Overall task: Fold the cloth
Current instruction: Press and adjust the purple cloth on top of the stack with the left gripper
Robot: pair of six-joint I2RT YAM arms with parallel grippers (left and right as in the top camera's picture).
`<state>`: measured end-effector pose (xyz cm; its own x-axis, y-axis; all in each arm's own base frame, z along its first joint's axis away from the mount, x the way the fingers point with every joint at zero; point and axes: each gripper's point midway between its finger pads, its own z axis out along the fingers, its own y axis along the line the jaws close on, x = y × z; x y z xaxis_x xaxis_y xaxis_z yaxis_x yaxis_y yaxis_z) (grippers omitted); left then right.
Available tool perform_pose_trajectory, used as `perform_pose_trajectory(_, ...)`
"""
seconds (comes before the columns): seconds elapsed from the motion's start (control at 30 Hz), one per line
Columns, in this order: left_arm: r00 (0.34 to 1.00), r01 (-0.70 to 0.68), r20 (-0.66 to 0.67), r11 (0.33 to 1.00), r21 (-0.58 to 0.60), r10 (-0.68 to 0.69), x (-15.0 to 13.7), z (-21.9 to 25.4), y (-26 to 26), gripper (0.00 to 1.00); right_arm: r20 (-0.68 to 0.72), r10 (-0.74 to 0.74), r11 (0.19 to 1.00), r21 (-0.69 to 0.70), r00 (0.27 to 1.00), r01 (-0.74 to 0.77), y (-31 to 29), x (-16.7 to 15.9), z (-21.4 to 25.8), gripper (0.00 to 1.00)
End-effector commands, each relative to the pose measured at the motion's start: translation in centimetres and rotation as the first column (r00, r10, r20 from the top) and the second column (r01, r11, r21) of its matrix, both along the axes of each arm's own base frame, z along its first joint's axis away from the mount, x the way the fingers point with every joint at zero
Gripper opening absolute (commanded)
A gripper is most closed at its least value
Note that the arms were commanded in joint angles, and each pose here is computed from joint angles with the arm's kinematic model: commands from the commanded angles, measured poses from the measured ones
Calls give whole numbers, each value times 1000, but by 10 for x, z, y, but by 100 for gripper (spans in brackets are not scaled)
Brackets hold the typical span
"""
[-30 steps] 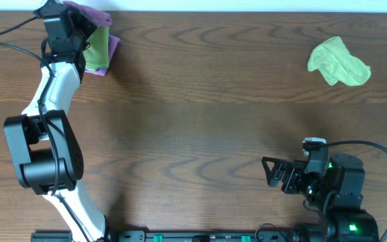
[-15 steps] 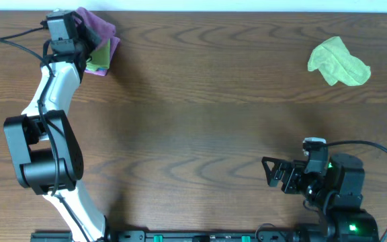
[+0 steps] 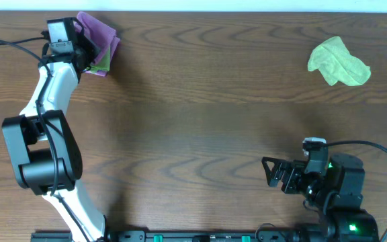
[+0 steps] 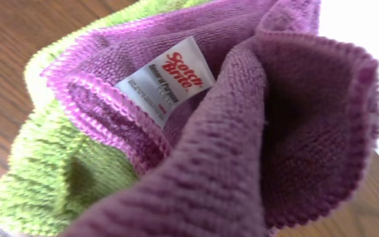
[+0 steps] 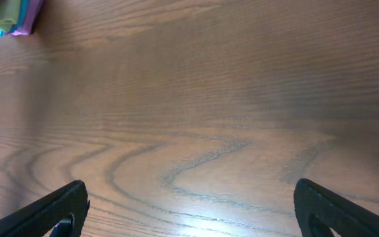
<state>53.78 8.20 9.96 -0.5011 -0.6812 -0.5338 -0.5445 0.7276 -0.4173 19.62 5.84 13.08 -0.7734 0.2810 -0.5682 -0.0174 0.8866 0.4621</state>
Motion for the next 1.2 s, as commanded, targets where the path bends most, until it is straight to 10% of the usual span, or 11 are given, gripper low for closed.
perform_pose_trajectory(0.0, 1000, -23, -8, 1000, 20, 23, 0, 1, 16, 25, -5, -9, 1000, 15, 1000, 9, 0, -1, -1, 99)
perform_pose_trajectory(0.4, 994, -6, -109, 1000, 26, 9, -21, -14, 23, 44, -5, -9, 1000, 15, 1000, 9, 0, -1, -1, 99)
perform_pose_trajectory(0.73, 999, 24, -40, 997, 70, -21, -18, 21, 24, 90, -5, -9, 1000, 15, 1000, 9, 0, -1, -1, 99)
perform_pose_trajectory(1.17, 994, 23, 103, 993, 117, -35, -28, 102, 22, 94, -5, -9, 1000, 15, 1000, 9, 0, -1, 0, 99)
